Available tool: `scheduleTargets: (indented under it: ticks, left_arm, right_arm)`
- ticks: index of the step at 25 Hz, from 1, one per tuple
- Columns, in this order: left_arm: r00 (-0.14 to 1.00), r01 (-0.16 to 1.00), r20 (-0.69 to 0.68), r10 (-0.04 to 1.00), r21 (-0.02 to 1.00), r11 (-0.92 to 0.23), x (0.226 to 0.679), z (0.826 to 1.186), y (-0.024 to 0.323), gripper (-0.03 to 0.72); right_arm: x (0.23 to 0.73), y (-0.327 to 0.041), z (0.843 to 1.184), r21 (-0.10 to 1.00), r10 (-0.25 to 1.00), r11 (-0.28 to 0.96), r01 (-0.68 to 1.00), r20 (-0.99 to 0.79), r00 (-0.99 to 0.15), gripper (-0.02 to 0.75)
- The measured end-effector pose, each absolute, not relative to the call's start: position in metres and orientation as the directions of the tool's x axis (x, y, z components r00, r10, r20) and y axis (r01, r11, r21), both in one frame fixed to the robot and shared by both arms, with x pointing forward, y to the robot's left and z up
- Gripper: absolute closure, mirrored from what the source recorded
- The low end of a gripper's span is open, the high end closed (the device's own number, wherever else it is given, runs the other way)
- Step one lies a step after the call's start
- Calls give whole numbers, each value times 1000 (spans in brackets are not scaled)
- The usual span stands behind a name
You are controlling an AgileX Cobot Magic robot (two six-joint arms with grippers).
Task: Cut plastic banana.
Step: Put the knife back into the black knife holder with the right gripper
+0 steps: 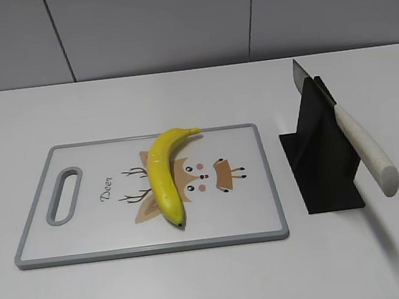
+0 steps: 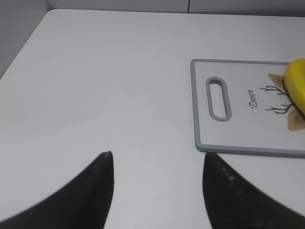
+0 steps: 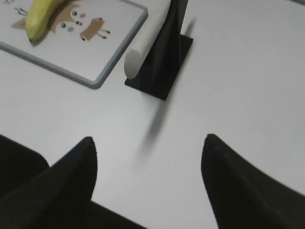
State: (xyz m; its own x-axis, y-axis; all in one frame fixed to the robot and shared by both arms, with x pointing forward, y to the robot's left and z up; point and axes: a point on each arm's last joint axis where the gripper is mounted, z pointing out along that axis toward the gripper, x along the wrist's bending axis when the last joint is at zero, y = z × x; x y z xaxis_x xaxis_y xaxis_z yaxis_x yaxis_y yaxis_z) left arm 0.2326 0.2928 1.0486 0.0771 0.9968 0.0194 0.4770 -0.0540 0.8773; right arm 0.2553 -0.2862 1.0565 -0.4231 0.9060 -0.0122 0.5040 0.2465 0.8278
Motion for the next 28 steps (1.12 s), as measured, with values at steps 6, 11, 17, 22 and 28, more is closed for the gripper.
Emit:
scheduleTargets:
  ticks: [6,11,17,22,28]
  left_arm:
    - [77,477,18,997,878,-53,233,1048,293,108]
    - [77,477,18,997,878,-53,233,1048,293,108]
    - [77,477,18,997,878,-53,233,1048,293,108]
    - [77,477,18,997,878,-53,233,1048,293,108]
    - [77,477,18,997,878,-53,233,1048,293,108]
  right_arm:
    - [231,-296,1057,906,910,195,376,-24,-413,203]
    - [232,-298,1057,906,923,174,386,-14,-384,203]
    - [232,-298,1056,905,931,167,391,-14,-366,204]
    - [232,-296,1056,906,977,93,414,-3,-211,204]
    - [232,-295,1056,906,992,55,420,0,-130,204]
